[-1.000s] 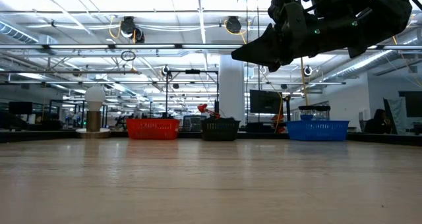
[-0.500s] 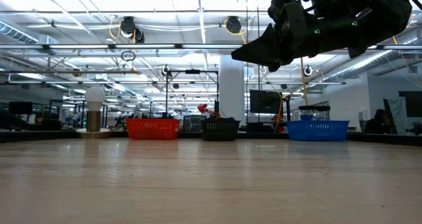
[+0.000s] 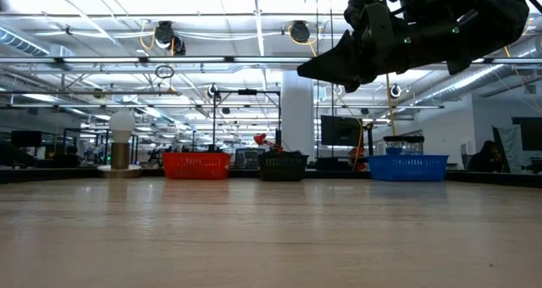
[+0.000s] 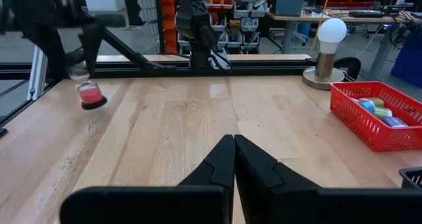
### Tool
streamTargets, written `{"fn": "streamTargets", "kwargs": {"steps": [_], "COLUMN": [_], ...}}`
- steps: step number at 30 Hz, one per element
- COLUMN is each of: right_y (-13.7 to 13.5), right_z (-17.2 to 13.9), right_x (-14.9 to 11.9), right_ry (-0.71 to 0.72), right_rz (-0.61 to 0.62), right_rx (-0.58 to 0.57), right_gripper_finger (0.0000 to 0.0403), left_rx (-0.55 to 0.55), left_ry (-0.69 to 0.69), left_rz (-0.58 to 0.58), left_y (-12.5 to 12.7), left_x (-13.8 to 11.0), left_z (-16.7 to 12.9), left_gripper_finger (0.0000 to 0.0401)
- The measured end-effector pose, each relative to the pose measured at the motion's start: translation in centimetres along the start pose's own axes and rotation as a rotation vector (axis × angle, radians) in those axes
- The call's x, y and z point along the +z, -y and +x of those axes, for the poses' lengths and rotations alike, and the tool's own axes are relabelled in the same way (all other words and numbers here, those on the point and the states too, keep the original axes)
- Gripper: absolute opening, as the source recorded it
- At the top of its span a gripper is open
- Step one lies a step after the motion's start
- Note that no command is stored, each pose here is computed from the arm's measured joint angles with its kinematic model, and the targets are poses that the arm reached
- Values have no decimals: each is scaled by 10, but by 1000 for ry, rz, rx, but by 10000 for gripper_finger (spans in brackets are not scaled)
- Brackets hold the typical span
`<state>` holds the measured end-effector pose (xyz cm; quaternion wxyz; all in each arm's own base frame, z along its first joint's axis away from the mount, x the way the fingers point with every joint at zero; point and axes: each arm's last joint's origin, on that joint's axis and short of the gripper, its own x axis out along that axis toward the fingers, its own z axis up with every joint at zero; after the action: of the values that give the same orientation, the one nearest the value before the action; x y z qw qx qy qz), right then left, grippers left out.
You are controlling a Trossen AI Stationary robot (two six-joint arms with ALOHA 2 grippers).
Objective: Pick & Place Office items
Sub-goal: Put the pink hourglass into the blue bin
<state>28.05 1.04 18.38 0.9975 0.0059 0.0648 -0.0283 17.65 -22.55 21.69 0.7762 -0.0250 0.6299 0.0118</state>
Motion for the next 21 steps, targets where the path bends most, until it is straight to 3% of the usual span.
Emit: {"fn": "streamTargets", "kwargs": {"steps": [4, 10, 15, 21], "right_y": [0, 0, 0, 0], "right_z": [0, 0, 0, 0], "right_x": [0, 0, 0, 0], "right_ry": [0, 1, 0, 0], "right_rz": [0, 0, 0, 0], "right_rx": [0, 0, 0, 0], "right_gripper_finger": [4, 4, 4, 4], "left_rx": [39, 38, -33, -47], "left_ry": [140, 323, 438, 495], "left_rz": [72, 153, 213, 233], "left_y": [-31, -94, -140, -171], "left_x": [30, 98, 145, 175], "left_z": [-16, -19, -4, 26], "left_gripper_finger": [207, 207, 207, 207]}}
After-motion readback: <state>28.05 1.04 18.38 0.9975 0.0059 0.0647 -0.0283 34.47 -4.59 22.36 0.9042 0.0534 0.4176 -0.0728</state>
